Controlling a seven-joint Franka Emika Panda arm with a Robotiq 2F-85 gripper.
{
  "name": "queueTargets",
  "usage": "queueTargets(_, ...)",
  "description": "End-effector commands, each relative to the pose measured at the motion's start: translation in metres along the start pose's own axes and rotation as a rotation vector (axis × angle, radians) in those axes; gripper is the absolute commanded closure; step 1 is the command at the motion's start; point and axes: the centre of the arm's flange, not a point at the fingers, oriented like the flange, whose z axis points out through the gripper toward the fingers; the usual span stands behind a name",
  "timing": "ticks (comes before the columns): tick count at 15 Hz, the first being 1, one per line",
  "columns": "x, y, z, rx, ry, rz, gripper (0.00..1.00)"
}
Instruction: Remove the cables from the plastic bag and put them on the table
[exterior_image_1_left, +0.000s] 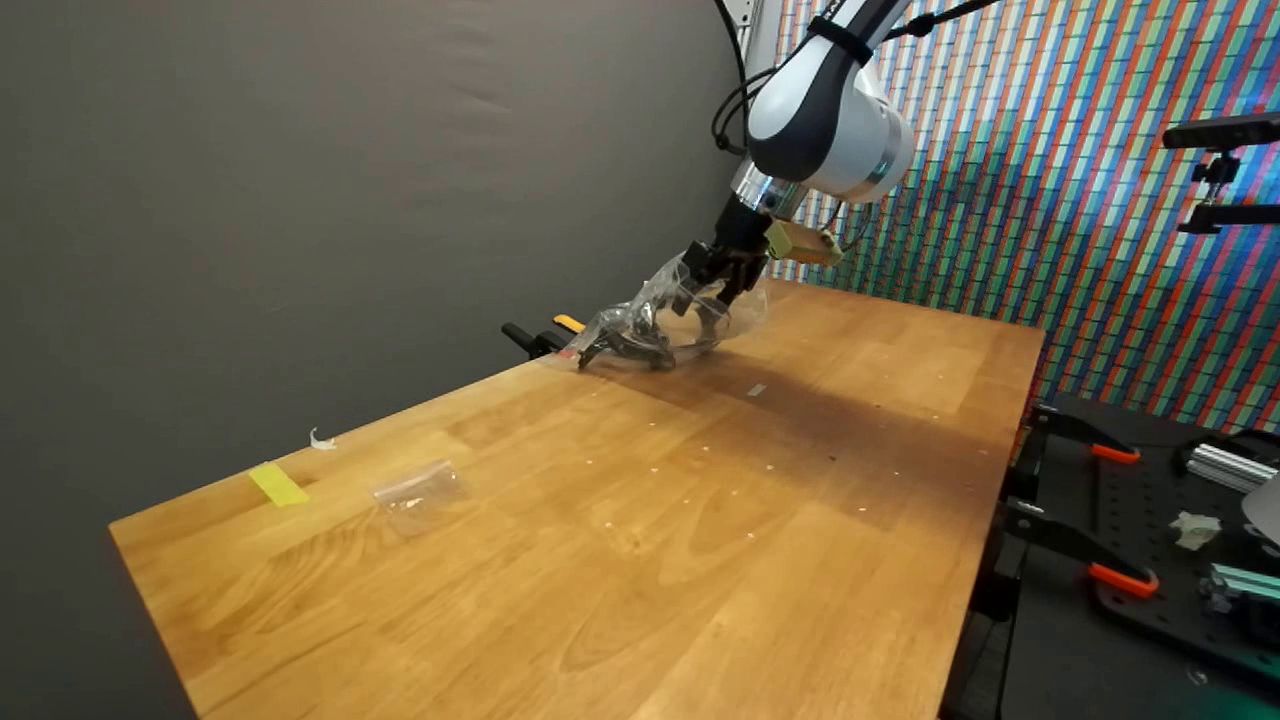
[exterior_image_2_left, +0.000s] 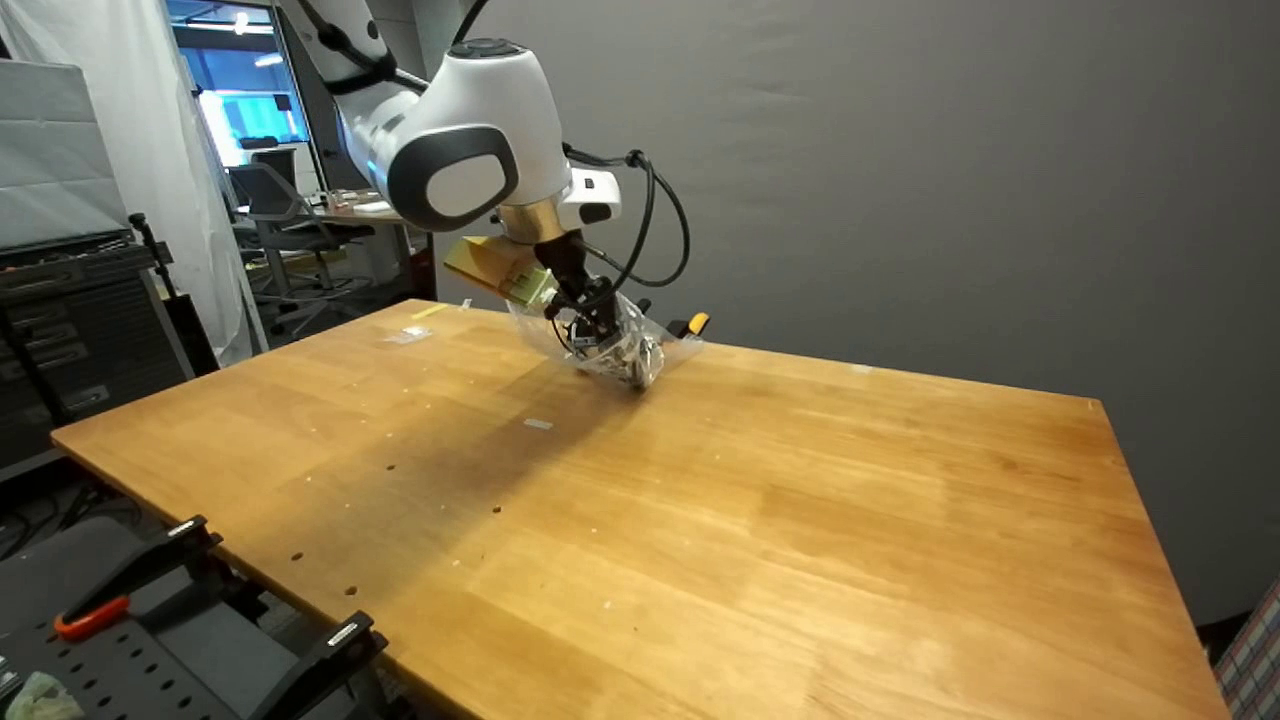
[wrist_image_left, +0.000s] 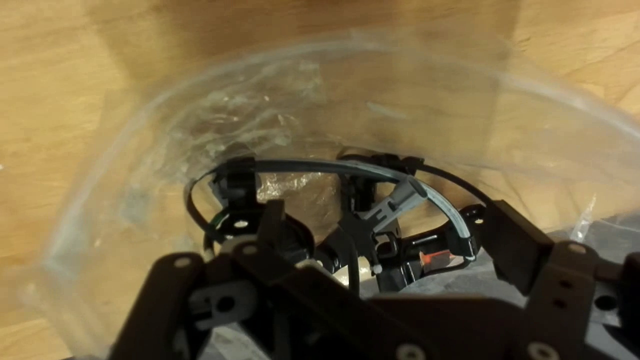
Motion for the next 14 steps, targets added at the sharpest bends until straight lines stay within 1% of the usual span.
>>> queueTargets(1, 0.006, 0.003, 0.019, 0.03, 0.021, 0.026, 0.0)
queueTargets(4, 0.005, -0.001, 0.031, 0.018, 0.052, 0.034, 0.0)
queueTargets(7, 0.003, -0.003, 0.042, 0.026, 0.089, 0.056, 0.0)
queueTargets(14, 0.012, -0.004, 0.066, 0.027, 0.178, 0.1, 0.0)
